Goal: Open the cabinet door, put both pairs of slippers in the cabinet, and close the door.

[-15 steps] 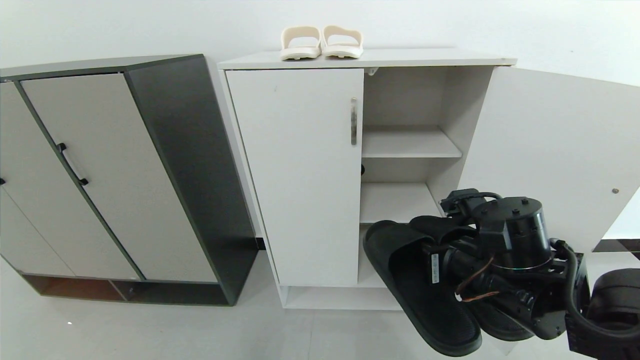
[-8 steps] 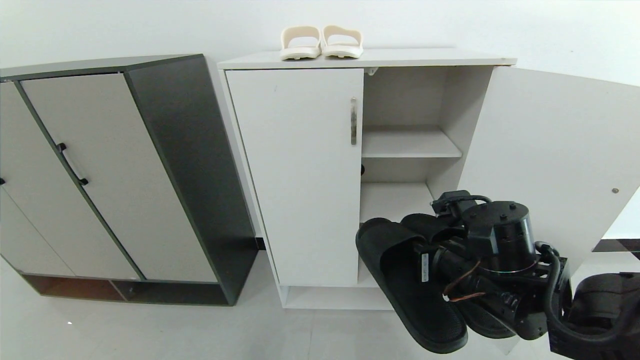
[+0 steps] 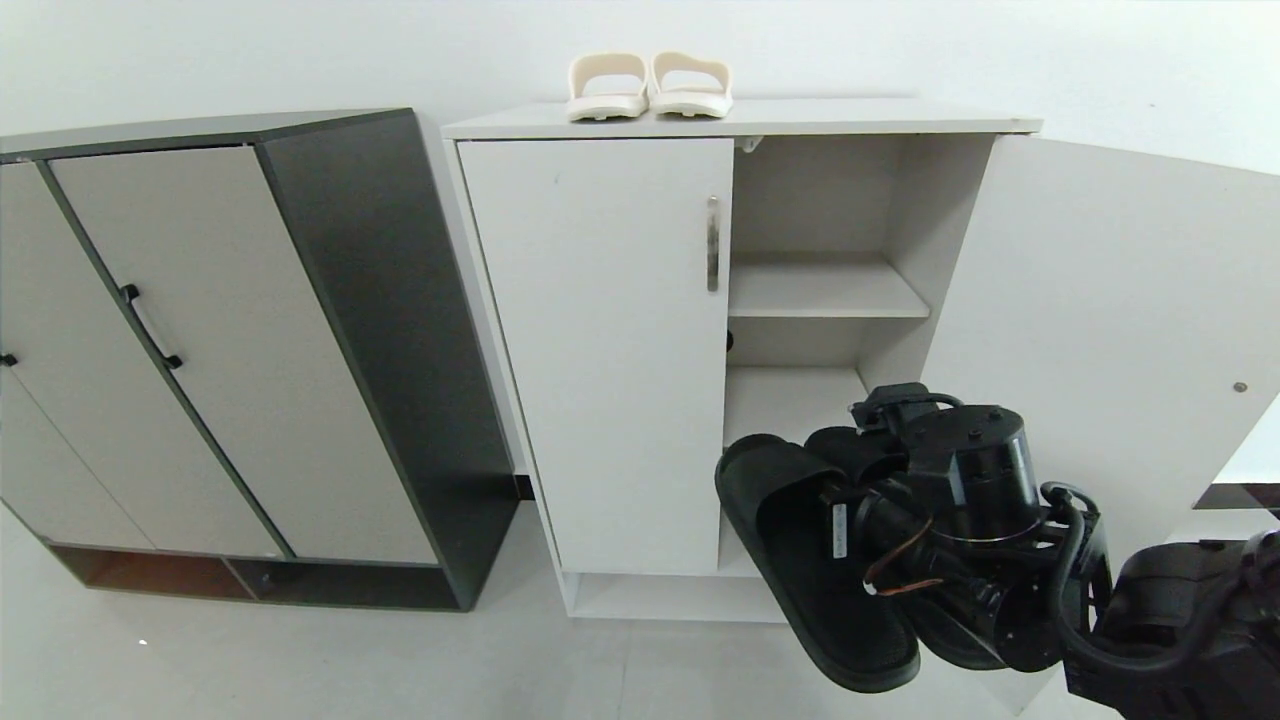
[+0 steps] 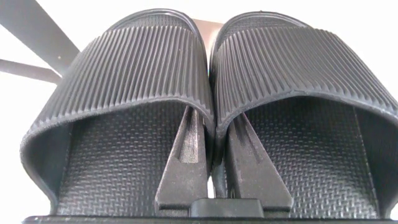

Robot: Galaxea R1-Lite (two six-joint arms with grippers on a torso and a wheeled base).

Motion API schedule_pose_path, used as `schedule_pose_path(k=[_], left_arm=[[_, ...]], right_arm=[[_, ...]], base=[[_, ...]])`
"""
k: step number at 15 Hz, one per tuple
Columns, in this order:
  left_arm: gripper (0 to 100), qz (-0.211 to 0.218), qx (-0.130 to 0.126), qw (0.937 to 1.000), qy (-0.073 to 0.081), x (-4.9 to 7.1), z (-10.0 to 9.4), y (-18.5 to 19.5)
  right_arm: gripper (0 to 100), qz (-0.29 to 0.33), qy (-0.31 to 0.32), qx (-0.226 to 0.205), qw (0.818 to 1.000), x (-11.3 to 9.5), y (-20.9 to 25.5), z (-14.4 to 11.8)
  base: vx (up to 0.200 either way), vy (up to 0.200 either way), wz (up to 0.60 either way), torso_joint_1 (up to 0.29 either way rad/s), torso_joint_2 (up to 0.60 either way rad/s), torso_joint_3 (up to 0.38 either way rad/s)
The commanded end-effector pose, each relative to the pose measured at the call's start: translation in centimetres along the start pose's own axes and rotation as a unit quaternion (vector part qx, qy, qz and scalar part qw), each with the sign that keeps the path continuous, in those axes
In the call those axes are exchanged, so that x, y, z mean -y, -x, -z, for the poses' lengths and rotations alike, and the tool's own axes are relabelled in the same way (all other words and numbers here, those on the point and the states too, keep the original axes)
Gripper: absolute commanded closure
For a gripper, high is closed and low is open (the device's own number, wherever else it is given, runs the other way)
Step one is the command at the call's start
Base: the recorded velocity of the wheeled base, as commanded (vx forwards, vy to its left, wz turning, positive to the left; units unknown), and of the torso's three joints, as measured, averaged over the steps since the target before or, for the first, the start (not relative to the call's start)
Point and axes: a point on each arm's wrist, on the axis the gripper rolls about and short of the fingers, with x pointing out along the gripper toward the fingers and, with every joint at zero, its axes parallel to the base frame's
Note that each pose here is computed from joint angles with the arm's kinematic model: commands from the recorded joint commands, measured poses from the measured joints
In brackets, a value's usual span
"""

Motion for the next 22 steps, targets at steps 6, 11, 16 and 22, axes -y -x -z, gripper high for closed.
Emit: schedule_pose_path(k=[6, 11, 16, 22], left_arm=[[100, 0.000, -0.002, 1.0000, 0.000, 0.0, 0.0, 0.0], [100, 0.000, -0.002, 1.0000, 0.001, 0.0, 0.0, 0.0], [100, 0.000, -0.002, 1.0000, 0.000, 0.0, 0.0, 0.0], [100, 0.000, -0.002, 1.0000, 0.000, 0.0, 0.0, 0.0]], right_arm=[[100, 0.000, 0.002, -0.004, 1.000, -0.1, -0.2, 0.2], [100, 0.021, -0.017, -0.020, 0.999, -0.9, -2.3, 1.5], [100, 0.039, -0.016, -0.030, 0.999, -2.2, -5.4, 2.8], [100, 0.047, -0.023, -0.021, 0.998, -2.7, -7.5, 2.4]], base=[[0.000, -0.100, 0.00, 0.001, 0.00, 0.001], [0.000, 0.000, 0.00, 0.000, 0.00, 0.000], [0.000, 0.000, 0.00, 0.000, 0.00, 0.000], [0.000, 0.000, 0.00, 0.002, 0.00, -0.169]])
